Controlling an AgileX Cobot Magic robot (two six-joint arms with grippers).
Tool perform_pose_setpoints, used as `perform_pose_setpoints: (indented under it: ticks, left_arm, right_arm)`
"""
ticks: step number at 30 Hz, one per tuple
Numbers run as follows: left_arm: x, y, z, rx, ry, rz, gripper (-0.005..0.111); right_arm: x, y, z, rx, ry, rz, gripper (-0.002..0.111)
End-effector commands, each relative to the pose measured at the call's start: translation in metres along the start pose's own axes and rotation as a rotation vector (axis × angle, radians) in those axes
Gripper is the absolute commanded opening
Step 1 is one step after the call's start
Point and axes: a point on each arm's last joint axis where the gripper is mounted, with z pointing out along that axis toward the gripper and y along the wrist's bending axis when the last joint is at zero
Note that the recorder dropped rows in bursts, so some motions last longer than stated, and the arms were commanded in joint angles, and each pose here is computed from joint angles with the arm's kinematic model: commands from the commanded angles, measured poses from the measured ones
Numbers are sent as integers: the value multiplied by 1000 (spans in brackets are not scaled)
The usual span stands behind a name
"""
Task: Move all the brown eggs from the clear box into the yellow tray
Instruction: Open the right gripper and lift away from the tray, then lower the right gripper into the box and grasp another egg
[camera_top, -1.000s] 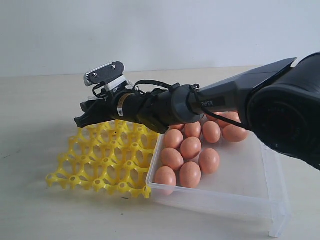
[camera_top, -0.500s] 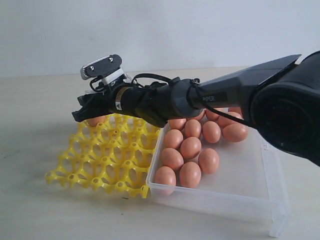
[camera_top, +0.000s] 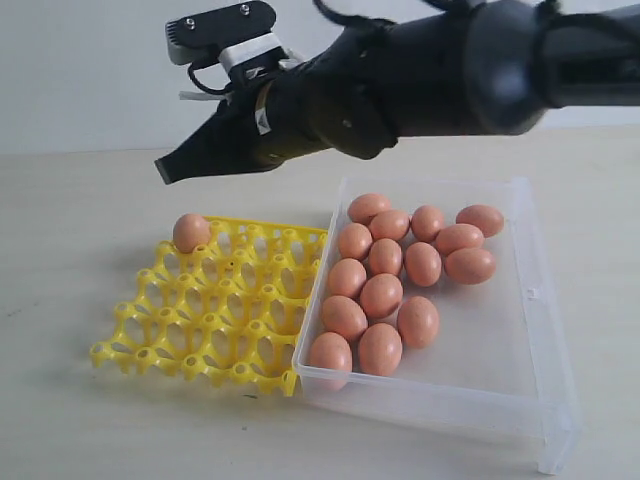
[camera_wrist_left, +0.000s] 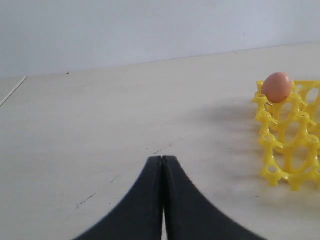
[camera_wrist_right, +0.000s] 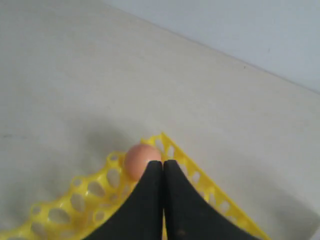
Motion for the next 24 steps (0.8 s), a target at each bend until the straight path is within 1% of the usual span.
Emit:
perform_pose_setpoints:
  ticks: [1, 3, 5, 7, 9, 11, 12, 14, 17, 20, 24]
  left_arm:
    - [-3, 0, -1, 1, -23, -11, 0]
    - [-3, 0, -1, 1, -23, -11, 0]
    - [-3, 0, -1, 1, -23, -11, 0]
    - [-3, 0, -1, 1, -23, -11, 0]
    - [-3, 0, -1, 1, -23, -11, 0]
    - [-3, 0, -1, 1, -23, -11, 0]
    - [-3, 0, -1, 1, -23, -11, 0]
    - [-3, 0, -1, 1, -23, -11, 0]
    - [-3, 0, -1, 1, -23, -11, 0]
    - [-3, 0, -1, 1, -23, -11, 0]
    - [-3, 0, -1, 1, -23, -11, 0]
  right_arm:
    - [9, 0, -56, -23, 148, -60, 0]
    - [17, -7, -77, -7, 249, -59, 4]
    - [23, -22, -90, 29, 316, -34, 13]
    - [31, -39, -94, 69, 360, 7, 25]
    - [39, -59, -93, 99, 407, 83, 41]
    - [47, -74, -87, 115, 453, 149, 52]
    - [52, -81, -83, 122, 475, 184, 56]
    - [60, -93, -75, 131, 503, 246, 57]
    - [73, -106, -61, 124, 550, 350, 56]
    - [85, -111, -49, 112, 605, 419, 55]
    - [103, -111, -36, 105, 700, 439, 55]
